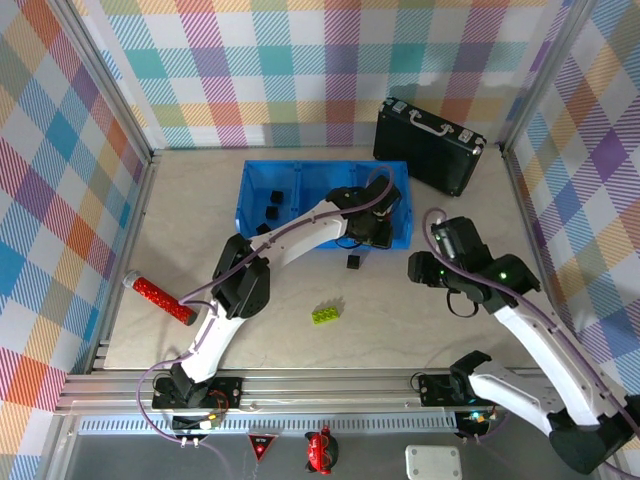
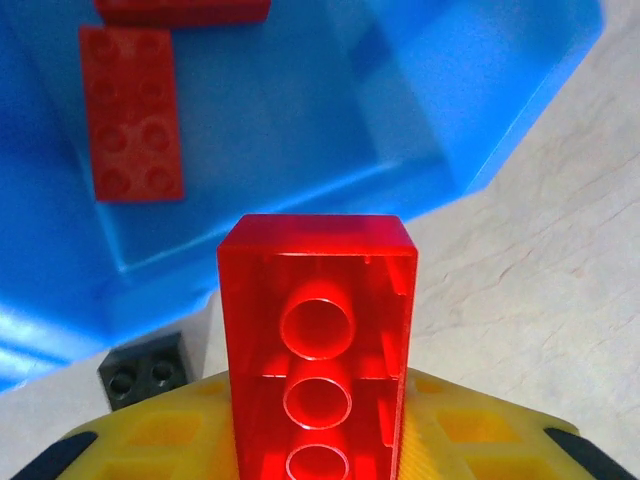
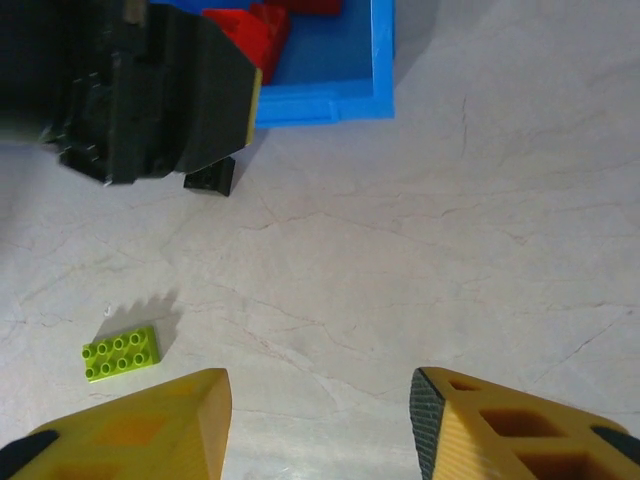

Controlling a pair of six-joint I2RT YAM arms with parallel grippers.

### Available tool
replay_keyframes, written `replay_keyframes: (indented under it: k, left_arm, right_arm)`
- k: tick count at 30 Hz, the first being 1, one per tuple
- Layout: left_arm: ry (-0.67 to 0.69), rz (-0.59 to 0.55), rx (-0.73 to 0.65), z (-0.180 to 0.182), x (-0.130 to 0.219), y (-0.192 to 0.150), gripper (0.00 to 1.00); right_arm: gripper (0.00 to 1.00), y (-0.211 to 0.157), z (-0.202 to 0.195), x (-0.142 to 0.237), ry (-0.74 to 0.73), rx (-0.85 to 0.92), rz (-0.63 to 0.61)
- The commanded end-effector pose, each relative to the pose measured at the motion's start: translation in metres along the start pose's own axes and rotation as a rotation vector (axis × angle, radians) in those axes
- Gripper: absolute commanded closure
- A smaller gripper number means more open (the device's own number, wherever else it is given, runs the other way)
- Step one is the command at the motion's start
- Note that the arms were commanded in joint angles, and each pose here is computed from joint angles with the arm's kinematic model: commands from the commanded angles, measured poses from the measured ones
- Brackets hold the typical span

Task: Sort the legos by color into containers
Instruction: Place the lego in the container.

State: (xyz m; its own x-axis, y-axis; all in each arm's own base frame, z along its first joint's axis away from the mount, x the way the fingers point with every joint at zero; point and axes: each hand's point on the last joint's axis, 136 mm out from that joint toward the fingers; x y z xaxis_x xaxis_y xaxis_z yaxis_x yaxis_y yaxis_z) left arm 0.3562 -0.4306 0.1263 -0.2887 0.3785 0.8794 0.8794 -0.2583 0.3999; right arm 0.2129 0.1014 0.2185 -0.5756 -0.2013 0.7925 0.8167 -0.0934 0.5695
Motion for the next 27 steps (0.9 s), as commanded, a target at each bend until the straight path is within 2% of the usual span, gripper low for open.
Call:
replay_keyframes:
  k: [1, 8, 16, 27]
  left_arm:
    - [-0.009, -0.021, 0.034, 0.0, -0.005, 0.016, 0.63]
    - [0.002, -0.063, 0.066, 0.01, -0.026, 0.042, 0.62]
    - [-0.113, -0.124, 0.074, 0.004, -0.051, 0.067, 0.62]
    - [-0.17, -0.117, 0.048, -0.002, -0.067, 0.067, 0.58]
  right_arm:
    - [0.47, 0.002, -0.013, 0.01, -0.042, 0.048, -0.056]
    - [0.46, 0.003, -0.023, 0.026, -0.064, 0.078, -0.106]
    - [0.46, -0.001, -0.027, 0.029, -0.076, 0.083, -0.097]
    - [0.46, 0.002, -0.027, 0.034, -0.079, 0.085, -0.107]
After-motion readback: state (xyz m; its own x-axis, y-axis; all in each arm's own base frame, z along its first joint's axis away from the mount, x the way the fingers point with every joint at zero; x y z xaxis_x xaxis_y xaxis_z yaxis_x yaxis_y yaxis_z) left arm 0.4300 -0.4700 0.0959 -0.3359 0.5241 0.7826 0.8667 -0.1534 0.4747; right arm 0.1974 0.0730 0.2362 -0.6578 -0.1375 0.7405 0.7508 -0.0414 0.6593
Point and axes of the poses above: each hand's point on the last joint's axis, 136 mm out from that joint toward the fingers, its own x axis back along the fingers, its own z axis along the line the jaws close on, y = z × x, and after that the axes turned 1 degree about -x, right-handed
